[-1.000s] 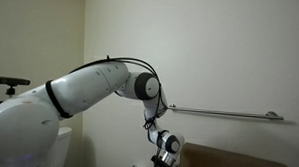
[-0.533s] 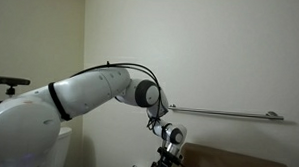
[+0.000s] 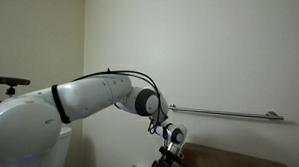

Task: Wipe the couch with the cloth

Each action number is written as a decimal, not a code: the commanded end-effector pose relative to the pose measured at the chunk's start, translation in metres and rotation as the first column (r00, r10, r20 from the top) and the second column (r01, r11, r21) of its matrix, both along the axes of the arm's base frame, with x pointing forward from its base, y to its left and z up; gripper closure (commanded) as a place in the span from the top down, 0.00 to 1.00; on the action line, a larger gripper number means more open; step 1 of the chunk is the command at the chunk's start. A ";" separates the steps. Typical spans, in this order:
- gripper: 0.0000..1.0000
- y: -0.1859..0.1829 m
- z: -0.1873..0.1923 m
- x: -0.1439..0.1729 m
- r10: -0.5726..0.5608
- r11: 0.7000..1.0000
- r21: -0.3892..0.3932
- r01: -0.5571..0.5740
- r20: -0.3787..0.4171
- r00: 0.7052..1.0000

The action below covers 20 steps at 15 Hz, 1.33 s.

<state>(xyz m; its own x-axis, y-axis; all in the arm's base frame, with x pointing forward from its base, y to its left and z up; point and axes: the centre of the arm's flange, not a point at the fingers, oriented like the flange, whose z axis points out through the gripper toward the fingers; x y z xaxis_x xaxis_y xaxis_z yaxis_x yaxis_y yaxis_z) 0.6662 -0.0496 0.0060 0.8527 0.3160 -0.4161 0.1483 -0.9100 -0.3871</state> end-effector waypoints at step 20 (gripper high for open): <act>0.05 0.004 -0.002 -0.129 0.091 0.995 0.045 -0.090 -0.033 0.995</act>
<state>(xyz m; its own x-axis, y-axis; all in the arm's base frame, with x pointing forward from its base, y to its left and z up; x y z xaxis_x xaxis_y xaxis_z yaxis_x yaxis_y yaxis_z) 0.5596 -0.0391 -0.0070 0.7974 0.4235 -0.4298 0.2294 -0.8716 -0.4333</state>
